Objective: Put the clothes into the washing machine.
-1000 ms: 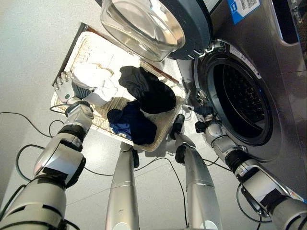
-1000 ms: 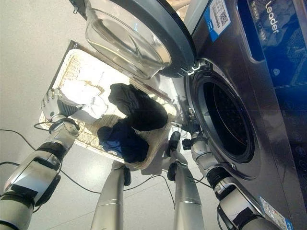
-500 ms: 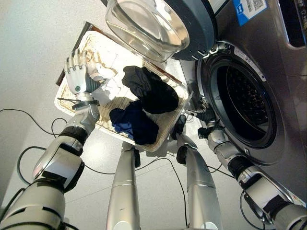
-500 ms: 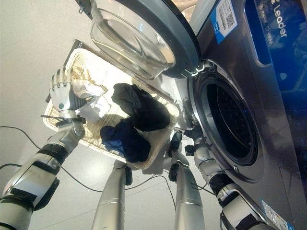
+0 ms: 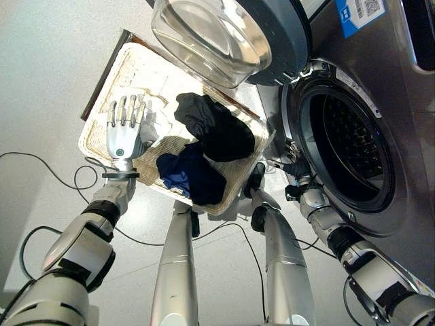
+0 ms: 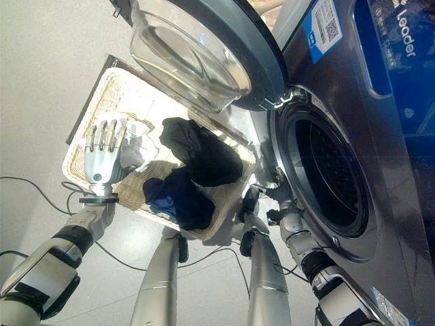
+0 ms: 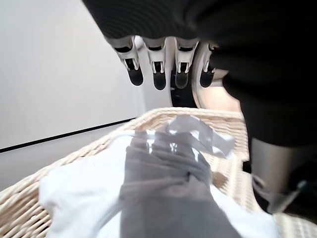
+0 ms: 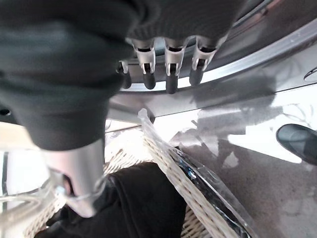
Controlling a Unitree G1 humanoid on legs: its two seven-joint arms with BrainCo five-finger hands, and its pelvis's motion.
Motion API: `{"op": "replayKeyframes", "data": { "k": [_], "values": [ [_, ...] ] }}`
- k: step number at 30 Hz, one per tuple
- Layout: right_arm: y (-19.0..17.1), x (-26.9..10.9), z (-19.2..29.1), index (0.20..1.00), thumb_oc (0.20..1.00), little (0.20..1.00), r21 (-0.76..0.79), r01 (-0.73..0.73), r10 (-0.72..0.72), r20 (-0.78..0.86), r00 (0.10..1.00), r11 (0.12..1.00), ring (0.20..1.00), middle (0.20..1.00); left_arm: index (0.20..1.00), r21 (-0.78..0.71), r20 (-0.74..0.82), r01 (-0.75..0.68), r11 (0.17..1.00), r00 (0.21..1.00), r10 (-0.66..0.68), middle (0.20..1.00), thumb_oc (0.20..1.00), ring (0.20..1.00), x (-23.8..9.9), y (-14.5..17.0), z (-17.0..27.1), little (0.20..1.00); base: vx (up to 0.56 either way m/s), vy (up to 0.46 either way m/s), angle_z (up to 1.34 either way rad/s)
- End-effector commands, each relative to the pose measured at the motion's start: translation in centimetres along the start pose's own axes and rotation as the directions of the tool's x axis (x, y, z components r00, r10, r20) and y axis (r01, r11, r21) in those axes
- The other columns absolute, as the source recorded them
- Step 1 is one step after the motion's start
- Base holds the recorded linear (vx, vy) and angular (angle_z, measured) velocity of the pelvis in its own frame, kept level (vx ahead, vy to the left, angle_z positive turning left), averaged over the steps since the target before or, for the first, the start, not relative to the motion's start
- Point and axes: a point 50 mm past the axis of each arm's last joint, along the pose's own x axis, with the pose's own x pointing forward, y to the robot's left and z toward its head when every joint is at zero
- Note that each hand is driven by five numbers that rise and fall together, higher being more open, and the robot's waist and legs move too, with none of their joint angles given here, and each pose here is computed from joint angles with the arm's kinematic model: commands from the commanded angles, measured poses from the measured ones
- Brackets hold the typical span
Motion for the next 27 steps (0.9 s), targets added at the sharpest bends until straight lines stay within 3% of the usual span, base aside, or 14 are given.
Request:
{"op": "replayKeyframes", "data": {
  "k": [1, 10, 18, 27],
  "values": [
    [-2.8, -0.4, 0.3, 1.000, 1.000, 1.000, -0.005, 0.044, -0.044, 0.046, 0.998, 0.999, 1.000, 1.000, 1.000, 0.055, -0.049, 0.063, 0.997, 0.997, -0.060, 1.000, 1.000, 1.000, 0.0, -0.2, -1.1, 1.000, 0.00, 0.031, -0.02],
    [-3.3, 0.4, 1.0, 1.000, 1.000, 1.000, -0.024, 0.045, -0.044, 0.059, 0.997, 0.999, 1.000, 1.000, 1.000, 0.068, -0.179, 0.211, 0.975, 0.964, -0.196, 1.000, 1.000, 1.000, 0.6, -0.6, -2.7, 1.000, 0.00, 0.018, -0.01],
    [-2.7, 1.6, 2.6, 1.000, 1.000, 1.000, -0.014, 0.038, -0.037, 0.090, 0.995, 0.999, 1.000, 1.000, 1.000, 0.090, -0.270, 0.504, 0.859, 0.842, -0.466, 1.000, 1.000, 1.000, 2.0, -1.4, -2.9, 1.000, 0.00, 0.000, 0.00],
    [-2.0, 2.2, 4.0, 1.000, 1.000, 1.000, 0.018, 0.035, -0.037, 0.132, 0.991, 0.999, 1.000, 1.000, 1.000, 0.138, -0.301, 0.635, 0.760, 0.758, -0.579, 1.000, 1.000, 1.000, 3.3, -1.4, -2.3, 1.000, 0.00, 0.003, 0.00]
  ]
}}
